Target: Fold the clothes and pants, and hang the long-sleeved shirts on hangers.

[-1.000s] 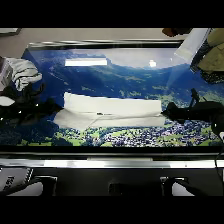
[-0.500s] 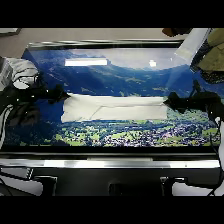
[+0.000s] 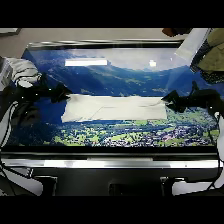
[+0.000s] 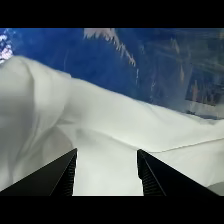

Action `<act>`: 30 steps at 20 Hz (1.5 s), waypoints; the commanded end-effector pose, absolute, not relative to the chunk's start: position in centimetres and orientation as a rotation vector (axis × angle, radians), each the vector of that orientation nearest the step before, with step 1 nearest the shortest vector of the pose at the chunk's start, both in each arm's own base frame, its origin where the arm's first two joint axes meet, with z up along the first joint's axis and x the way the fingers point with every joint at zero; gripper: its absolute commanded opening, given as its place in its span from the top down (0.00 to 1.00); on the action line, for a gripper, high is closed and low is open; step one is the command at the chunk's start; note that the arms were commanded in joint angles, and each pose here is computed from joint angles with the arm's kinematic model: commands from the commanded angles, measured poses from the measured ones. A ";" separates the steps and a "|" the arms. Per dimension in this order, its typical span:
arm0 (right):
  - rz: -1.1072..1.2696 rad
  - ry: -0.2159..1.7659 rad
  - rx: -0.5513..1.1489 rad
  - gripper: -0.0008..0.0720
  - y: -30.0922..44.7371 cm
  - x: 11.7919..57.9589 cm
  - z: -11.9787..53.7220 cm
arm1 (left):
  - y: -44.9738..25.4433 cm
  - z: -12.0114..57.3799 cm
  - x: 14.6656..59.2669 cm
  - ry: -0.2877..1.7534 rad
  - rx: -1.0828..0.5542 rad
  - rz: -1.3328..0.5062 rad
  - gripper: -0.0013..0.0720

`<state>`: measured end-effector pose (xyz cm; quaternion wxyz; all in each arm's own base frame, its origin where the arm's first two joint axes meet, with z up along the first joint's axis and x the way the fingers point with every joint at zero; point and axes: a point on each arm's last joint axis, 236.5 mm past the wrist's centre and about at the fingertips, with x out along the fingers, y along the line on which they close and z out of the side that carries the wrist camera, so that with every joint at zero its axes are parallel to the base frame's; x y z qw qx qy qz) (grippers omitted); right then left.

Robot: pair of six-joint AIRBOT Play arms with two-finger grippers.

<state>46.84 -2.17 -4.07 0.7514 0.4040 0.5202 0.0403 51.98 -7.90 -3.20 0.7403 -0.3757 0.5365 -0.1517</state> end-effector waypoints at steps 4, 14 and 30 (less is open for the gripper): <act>0.048 1.216 0.970 0.22 -6.2 45.1 -4.3 | -5.4 2.3 52.9 1.088 -0.675 -0.343 0.37; 0.168 1.382 0.865 0.15 -0.4 44.6 -10.3 | -5.6 2.5 52.5 1.101 -0.668 -0.352 0.37; -0.002 1.242 0.561 0.95 -2.8 43.4 4.3 | -24.8 -1.8 50.5 1.253 -0.730 -0.444 0.96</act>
